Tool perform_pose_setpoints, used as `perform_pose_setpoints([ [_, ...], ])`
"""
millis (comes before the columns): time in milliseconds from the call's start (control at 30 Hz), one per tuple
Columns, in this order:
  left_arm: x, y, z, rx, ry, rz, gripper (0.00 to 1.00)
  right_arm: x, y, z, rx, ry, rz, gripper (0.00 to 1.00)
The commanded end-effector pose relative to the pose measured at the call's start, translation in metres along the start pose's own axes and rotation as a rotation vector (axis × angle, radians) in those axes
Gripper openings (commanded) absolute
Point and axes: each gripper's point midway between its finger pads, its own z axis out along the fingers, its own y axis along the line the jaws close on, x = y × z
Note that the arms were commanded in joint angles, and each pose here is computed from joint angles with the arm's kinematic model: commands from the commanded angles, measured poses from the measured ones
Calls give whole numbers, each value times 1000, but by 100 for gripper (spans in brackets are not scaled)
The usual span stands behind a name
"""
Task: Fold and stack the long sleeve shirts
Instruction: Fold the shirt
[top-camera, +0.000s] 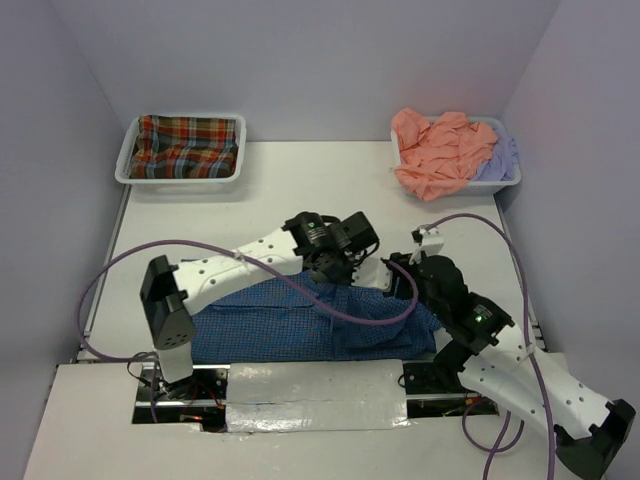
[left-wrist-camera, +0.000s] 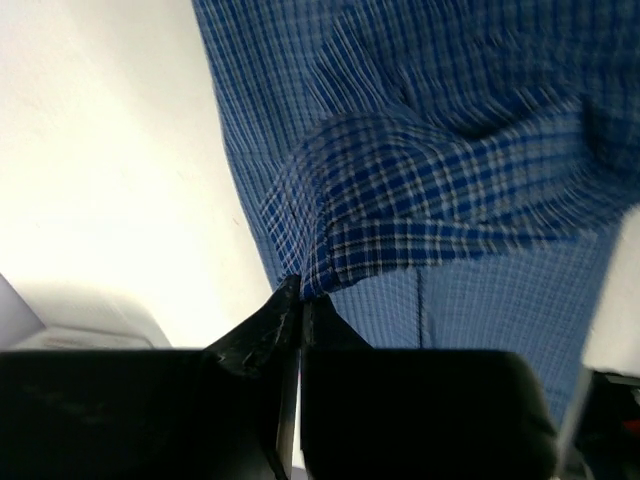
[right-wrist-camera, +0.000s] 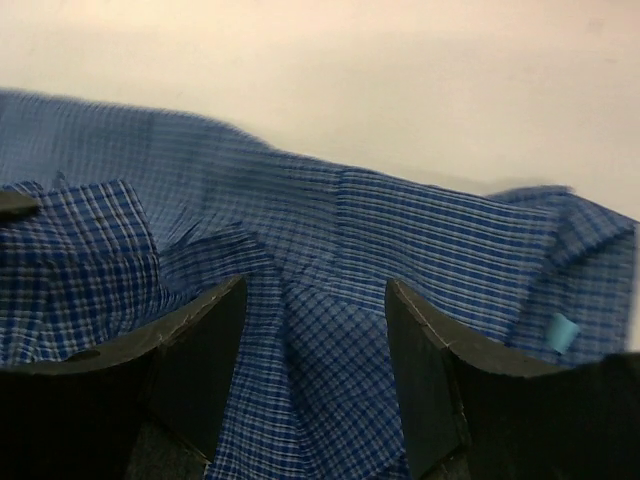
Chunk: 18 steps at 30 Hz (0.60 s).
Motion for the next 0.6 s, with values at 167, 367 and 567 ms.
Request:
perform_pose_setpoints([
  [167,-35,50,58,-121,51,3,31,-35,-45,-38,237,-125,171,67],
  [367,-33,87,89,-148,31,-123,83,-32,-48,-35,272,-94,168,69],
  [567,-30,124,70,-104,-139,-366,99,-43,-56,-52,308,-152,228,74],
])
